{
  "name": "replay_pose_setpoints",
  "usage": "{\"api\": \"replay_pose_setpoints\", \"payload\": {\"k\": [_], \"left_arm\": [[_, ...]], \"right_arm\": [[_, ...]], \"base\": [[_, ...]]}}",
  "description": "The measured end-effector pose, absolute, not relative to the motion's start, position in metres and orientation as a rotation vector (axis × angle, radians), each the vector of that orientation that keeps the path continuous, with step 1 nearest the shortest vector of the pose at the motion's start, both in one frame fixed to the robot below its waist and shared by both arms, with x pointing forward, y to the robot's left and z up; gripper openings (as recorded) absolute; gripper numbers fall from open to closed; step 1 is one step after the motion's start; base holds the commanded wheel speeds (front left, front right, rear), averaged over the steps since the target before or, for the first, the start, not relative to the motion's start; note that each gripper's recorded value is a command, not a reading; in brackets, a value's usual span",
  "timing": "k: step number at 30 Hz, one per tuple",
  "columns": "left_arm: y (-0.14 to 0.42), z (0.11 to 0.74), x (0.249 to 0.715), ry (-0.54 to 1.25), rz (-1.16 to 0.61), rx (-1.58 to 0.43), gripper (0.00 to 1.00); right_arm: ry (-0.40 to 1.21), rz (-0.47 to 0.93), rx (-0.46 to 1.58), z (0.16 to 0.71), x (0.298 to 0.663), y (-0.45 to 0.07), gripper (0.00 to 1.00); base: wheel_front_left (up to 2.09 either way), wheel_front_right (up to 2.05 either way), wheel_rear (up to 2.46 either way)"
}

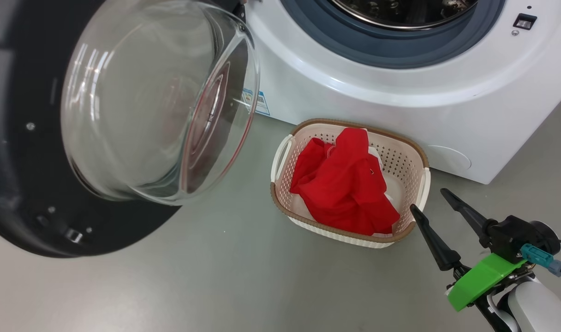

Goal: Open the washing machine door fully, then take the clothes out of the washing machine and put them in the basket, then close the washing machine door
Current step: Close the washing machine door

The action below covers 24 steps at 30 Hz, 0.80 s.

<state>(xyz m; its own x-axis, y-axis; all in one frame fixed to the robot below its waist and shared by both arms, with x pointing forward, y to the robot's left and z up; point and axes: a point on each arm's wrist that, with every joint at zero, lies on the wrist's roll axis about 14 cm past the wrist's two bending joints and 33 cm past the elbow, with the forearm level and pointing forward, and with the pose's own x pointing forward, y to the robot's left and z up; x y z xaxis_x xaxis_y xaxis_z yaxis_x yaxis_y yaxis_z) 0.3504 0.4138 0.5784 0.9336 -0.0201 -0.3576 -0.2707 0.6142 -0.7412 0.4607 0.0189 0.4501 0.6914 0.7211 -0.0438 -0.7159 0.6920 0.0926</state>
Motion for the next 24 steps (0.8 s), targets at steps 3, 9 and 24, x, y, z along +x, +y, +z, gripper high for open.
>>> {"api": "replay_pose_setpoints", "payload": {"k": [3,9,24], "left_arm": [[0.400,0.580,0.349,0.374,0.095,-0.883,0.00],[0.368,0.586,0.349,0.421,-0.033,-0.849,0.00],[0.278,0.598,0.360,0.521,-0.370,-0.760,0.00]], "right_arm": [[0.074,0.802,0.069,0.452,0.461,0.018,1.00],[0.064,0.790,0.069,0.457,0.460,0.015,1.00],[0.049,0.704,0.080,0.465,0.458,-0.011,1.00]], "base": [[0.00,0.00,0.00],[0.00,0.00,0.00],[0.00,0.00,0.00]]}}
